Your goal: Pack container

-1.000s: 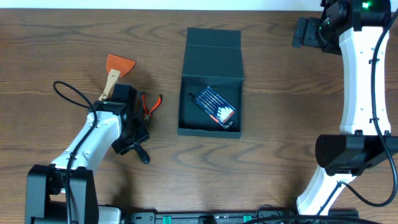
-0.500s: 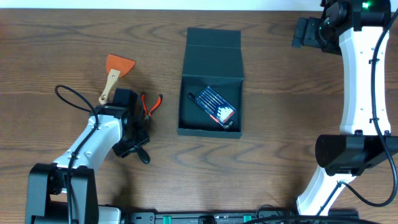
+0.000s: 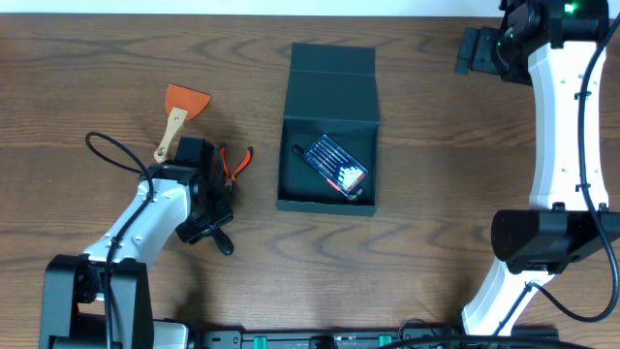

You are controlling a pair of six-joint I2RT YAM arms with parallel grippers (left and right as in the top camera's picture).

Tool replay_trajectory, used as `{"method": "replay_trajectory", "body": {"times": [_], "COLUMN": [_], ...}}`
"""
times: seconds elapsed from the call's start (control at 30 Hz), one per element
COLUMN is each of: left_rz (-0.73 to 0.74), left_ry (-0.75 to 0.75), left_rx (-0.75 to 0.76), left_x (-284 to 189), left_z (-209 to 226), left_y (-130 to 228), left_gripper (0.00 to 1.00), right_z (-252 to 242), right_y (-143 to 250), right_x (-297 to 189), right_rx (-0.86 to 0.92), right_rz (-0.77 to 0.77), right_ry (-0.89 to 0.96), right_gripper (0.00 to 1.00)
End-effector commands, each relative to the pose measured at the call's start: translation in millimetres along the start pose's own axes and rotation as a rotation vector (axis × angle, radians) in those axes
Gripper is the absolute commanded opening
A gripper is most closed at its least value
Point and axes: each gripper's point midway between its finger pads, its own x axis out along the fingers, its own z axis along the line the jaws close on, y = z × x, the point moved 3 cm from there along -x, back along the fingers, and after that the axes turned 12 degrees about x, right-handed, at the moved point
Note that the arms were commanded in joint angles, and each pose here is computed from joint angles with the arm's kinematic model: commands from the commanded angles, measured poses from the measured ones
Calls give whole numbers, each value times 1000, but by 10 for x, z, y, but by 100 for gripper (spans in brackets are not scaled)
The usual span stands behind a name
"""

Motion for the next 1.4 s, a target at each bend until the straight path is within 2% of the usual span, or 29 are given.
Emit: {"method": "replay_trajectory", "body": {"times": [0.0, 0.5, 0.67, 0.8, 0.87, 0.93, 1.37], "left_rz": [24, 29, 30, 30, 31, 31, 31], "left_ry": [-27, -28, -28, -28, -25, -25, -24], "left_rx": [-7, -6, -6, -6, -6, -6, -6], "left_x": [95, 183, 183, 183, 183, 183, 183], "left_z": [49, 83, 83, 83, 78, 78, 77], "left_y": [64, 119, 121, 121, 122, 122, 121], "left_gripper": [48, 47, 36, 34, 23, 6, 6], "right_z": [20, 20, 20, 19, 20, 20, 20], "right_y": [-29, -29, -29, -29, -29, -29, -29], "right_x": [-49, -49, -49, -49, -49, -49, -49], "right_rx": [19, 19, 19, 19, 19, 19, 19], "right_rz": [-17, -17, -17, -17, -17, -17, -17], "right_ry": [-10, -10, -10, -9, -10, -10, -10], "right_gripper": [99, 99, 99, 99, 99, 99, 99]}}
